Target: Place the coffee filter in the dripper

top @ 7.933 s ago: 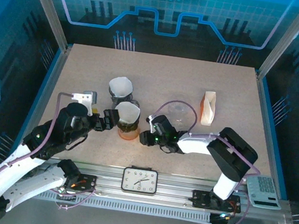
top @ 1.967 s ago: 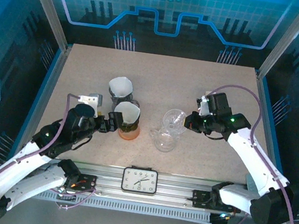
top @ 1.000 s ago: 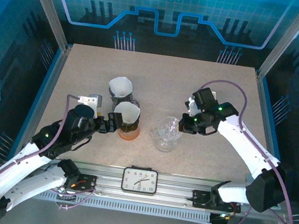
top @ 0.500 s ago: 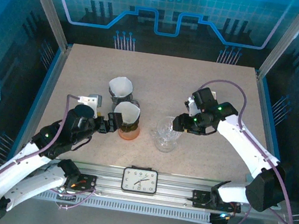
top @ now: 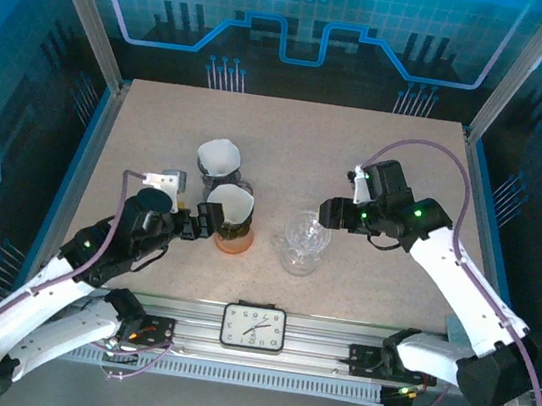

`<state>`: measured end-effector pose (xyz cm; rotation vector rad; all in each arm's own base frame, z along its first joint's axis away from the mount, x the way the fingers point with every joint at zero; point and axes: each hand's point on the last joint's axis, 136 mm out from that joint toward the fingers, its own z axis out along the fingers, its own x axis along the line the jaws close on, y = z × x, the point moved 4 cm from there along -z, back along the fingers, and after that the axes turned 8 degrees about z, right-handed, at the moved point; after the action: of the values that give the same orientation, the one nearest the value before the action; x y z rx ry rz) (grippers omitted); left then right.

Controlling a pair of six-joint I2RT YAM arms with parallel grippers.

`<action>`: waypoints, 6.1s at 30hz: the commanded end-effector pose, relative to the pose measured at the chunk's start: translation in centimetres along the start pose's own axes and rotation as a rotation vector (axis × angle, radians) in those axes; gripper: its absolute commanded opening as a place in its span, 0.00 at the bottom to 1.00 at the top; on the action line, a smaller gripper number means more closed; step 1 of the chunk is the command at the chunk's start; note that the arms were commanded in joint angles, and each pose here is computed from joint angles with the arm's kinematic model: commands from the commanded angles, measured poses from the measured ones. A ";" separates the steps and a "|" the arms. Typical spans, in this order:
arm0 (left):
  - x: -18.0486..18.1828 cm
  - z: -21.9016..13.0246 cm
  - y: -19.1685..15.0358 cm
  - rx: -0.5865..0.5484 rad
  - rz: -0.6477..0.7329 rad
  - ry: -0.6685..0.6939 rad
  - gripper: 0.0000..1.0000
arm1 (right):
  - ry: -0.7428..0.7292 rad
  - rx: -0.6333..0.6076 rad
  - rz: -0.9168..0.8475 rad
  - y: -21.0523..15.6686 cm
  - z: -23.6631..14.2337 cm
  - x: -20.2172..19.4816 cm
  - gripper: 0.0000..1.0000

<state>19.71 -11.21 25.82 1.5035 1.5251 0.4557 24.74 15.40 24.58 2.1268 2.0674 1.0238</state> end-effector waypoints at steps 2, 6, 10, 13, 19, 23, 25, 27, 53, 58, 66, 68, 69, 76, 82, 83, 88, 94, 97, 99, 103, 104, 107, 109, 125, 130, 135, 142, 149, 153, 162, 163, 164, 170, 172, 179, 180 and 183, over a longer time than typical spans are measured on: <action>-0.9 -0.1 1.4 -0.028 0.005 -0.034 0.99 | -0.088 -0.162 -0.007 1.9 -0.5 -1.4 0.68; -1.6 -0.1 1.7 -0.036 0.020 -0.074 0.99 | -0.128 -0.227 0.033 3.3 -0.2 -3.1 0.67; -1.7 -0.1 1.8 -0.030 0.024 -0.075 0.99 | -0.173 -0.251 0.076 5.0 0.6 -5.3 0.64; -1.6 -0.1 1.7 -0.026 0.024 -0.069 0.99 | -0.212 -0.259 0.096 6.3 1.7 -6.8 0.60; -1.5 -0.1 1.7 -0.023 0.021 -0.059 0.99 | -0.308 -0.256 0.141 8.6 4.1 -10.1 0.50; -1.3 -0.2 1.6 -0.020 0.019 -0.049 0.99 | -0.403 -0.240 0.151 9.4 4.8 -12.3 0.41; -1.2 -0.2 1.4 -0.019 0.019 -0.046 0.99 | -0.413 -0.231 0.158 9.4 5.3 -12.9 0.38; -1.1 -0.1 1.3 -0.018 0.017 -0.041 0.99 | -0.392 -0.222 0.164 9.3 6.0 -13.2 0.38; -0.7 0.3 0.9 -0.004 0.015 -0.017 0.99 | -0.391 -0.175 0.166 10.3 10.4 -14.4 0.26; -0.8 0.3 0.9 -0.004 0.014 -0.019 0.99 | -0.403 -0.176 0.160 10.7 10.6 -14.5 0.23; -0.7 0.4 0.9 -0.002 0.014 -0.015 0.99 | -0.432 -0.180 0.143 11.0 10.2 -14.7 0.13; -0.7 0.4 0.9 -0.003 0.013 -0.015 0.99 | -0.435 -0.179 0.139 11.0 10.2 -14.7 0.07; -0.7 0.5 0.9 -0.001 0.013 -0.014 0.99 | -0.434 -0.180 0.140 11.0 10.1 -14.7 0.06; -0.8 0.4 0.8 0.000 0.012 -0.017 0.99 | -0.429 -0.212 0.124 10.9 8.6 -14.0 0.00; -0.8 0.1 1.0 -0.007 0.009 -0.023 0.99 | -0.422 -0.249 0.130 10.1 6.0 -13.3 0.00; -0.8 0.1 1.1 -0.008 0.009 -0.024 0.99 | -0.417 -0.253 0.130 9.8 5.5 -13.1 0.00; -0.9 -0.1 1.2 -0.011 0.006 -0.029 0.99 | -0.377 -0.275 0.135 8.1 2.8 -12.0 0.00; -1.2 -0.2 1.3 0.000 -0.001 -0.042 0.99 | -0.229 -0.283 0.128 5.4 -1.1 -8.9 0.00; -1.3 -0.2 1.3 0.007 0.000 -0.043 0.99 | -0.136 -0.278 0.099 4.0 -3.2 -6.9 0.00; -1.3 -0.3 1.3 0.008 -0.003 -0.045 0.99 | -0.081 -0.283 0.070 3.1 -4.9 -5.6 0.00; -1.3 -0.3 1.4 0.008 -0.003 -0.048 0.99 | 0.039 -0.254 0.018 1.4 -7.9 -3.0 0.00; -1.4 -0.3 1.4 0.007 -0.003 -0.051 0.99 | 0.077 -0.233 0.003 0.9 -8.4 -2.3 0.00; -1.5 -0.3 1.4 0.011 -0.006 -0.055 0.99 | 0.157 -0.168 -0.027 -0.4 -9.6 -0.5 0.00; -1.5 -0.2 1.3 0.014 -0.005 -0.056 0.99 | 0.187 -0.130 -0.049 -1.1 -10.2 0.5 0.00; -1.4 0.2 0.1 0.039 0.011 -0.076 0.99 | 0.037 0.200 -0.188 -3.2 -8.7 4.1 0.00; -1.5 0.2 -0.1 0.048 0.021 -0.088 0.99 | -0.043 0.229 -0.223 -2.5 -8.2 4.4 0.00; -1.5 0.4 -0.3 0.054 0.024 -0.094 0.99 | -0.085 0.272 -0.254 -2.2 -6.9 5.2 0.00; -2.0 0.6 -0.9 0.072 -0.003 -0.139 0.99 | -0.141 0.317 -0.334 -2.0 -5.5 6.5 0.00; -1.9 0.6 -1.1 0.078 -0.004 -0.143 0.99 | -0.159 0.361 -0.397 -2.3 -3.9 7.7 0.00; -2.0 0.4 -1.0 0.075 -0.003 -0.151 0.99 | -0.160 0.374 -0.407 -2.3 -2.7 8.0 0.00; -1.9 0.3 -1.2 0.079 -0.001 -0.151 0.99 | -0.152 0.396 -0.416 -2.1 -0.2 8.4 0.00; -1.9 0.3 -1.3 0.081 0.000 -0.152 0.99 | -0.153 0.403 -0.417 -2.2 0.2 8.4 0.00; -1.9 0.4 -1.3 0.082 0.000 -0.152 0.99 | -0.154 0.405 -0.418 -2.2 0.4 8.4 0.00; -1.9 0.4 -1.4 0.085 -0.002 -0.152 0.99 | -0.154 0.421 -0.413 -2.6 1.7 8.1 0.00; -1.9 0.5 -1.4 0.086 -0.002 -0.150 0.99 | -0.156 0.425 -0.409 -2.8 2.1 7.9 0.00; -2.0 0.5 -1.3 0.087 -0.006 -0.153 0.99 | -0.157 0.436 -0.394 -3.5 3.5 7.1 0.00; -2.0 0.5 -1.3 0.088 -0.006 -0.153 0.99 | -0.153 0.434 -0.394 -3.6 3.6 7.1 0.00; -2.0 0.5 -1.4 0.090 -0.008 -0.152 0.99 | -0.151 0.437 -0.390 -3.8 4.0 7.0 0.00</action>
<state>19.09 -13.33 25.18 1.5734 1.4498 0.2917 22.77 23.33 23.17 1.7543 2.6365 0.3540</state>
